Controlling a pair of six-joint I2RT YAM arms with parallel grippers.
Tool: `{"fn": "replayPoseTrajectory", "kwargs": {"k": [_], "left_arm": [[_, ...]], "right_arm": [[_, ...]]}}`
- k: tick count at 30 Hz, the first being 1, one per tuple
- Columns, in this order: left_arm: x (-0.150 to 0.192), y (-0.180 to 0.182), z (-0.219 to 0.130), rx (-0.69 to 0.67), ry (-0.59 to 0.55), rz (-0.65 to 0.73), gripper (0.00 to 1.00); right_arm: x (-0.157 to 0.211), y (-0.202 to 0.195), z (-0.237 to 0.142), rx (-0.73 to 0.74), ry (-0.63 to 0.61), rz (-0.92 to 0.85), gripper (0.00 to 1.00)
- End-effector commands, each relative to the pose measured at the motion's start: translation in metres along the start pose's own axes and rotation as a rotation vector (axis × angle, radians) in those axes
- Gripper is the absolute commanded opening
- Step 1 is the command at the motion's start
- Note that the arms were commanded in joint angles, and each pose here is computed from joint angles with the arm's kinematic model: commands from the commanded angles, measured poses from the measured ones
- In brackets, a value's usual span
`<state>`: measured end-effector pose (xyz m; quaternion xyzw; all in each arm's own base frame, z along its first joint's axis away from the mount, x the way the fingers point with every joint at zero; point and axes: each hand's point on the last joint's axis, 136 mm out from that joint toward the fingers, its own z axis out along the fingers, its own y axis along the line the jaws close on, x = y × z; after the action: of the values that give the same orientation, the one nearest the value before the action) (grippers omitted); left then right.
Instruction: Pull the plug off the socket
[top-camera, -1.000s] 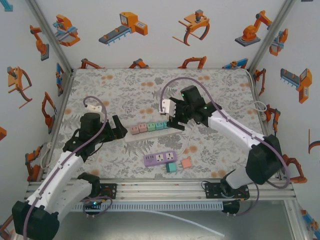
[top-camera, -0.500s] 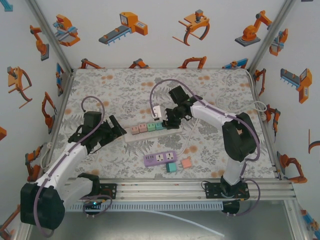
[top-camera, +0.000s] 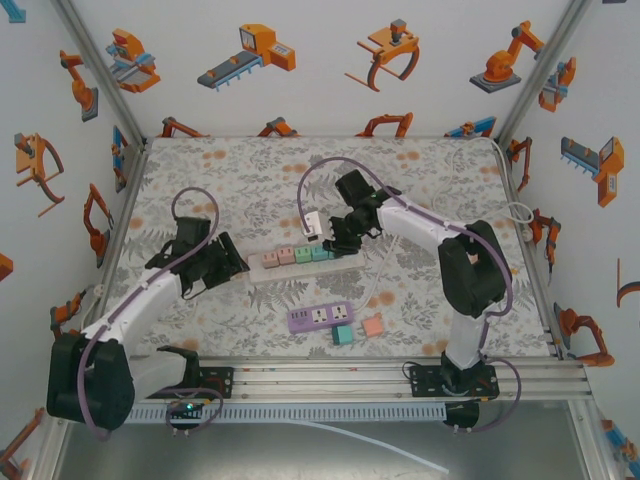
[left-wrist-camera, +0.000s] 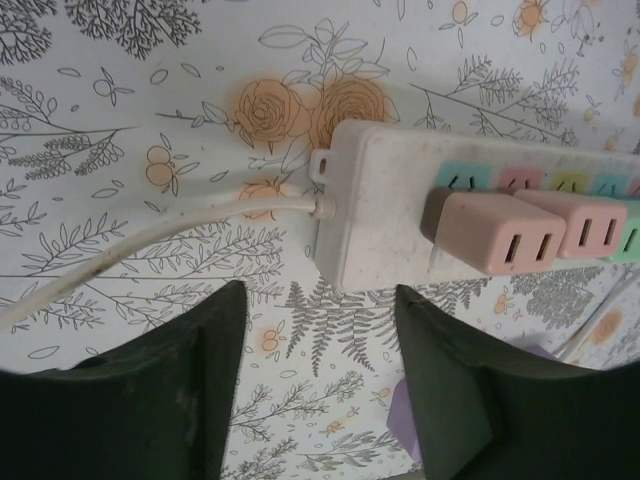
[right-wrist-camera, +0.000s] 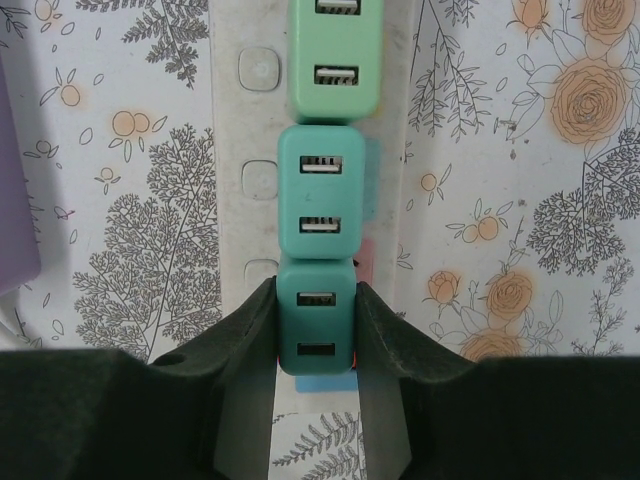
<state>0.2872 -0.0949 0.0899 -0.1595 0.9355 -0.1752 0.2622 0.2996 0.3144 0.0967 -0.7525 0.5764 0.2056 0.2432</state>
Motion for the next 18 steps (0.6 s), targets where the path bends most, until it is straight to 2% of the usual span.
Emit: {"fn": "replayPoseTrajectory", "kwargs": {"k": [1,6,11,15,18], "left_arm": [[-0.013,-0.008,-0.002,-0.007,-0.008,0.055,0.5],[-0.027,-0.026,0.01,0.035,-0.002,0.059,0.49],[-0.033,-0.028,0.033,-0.019,0.007,0.117,0.46],[-0.024,-0.034,0.051,-0.026,0.05,0.162,0.39],[-0.01,-0.034,0.061,-0.016,0.109,0.176,0.37]], "right_arm": [[0.003,0.006,0.006,-0.043,-0.001,0.041,0.29],[0.002,0.002,0.005,-0.037,0.002,0.06,0.27],[0.003,0.0,0.006,-0.028,0.006,0.092,0.26],[0.002,-0.007,0.011,0.005,-0.011,0.108,0.26],[0.003,-0.012,0.01,0.019,-0.004,0.11,0.26]]}}
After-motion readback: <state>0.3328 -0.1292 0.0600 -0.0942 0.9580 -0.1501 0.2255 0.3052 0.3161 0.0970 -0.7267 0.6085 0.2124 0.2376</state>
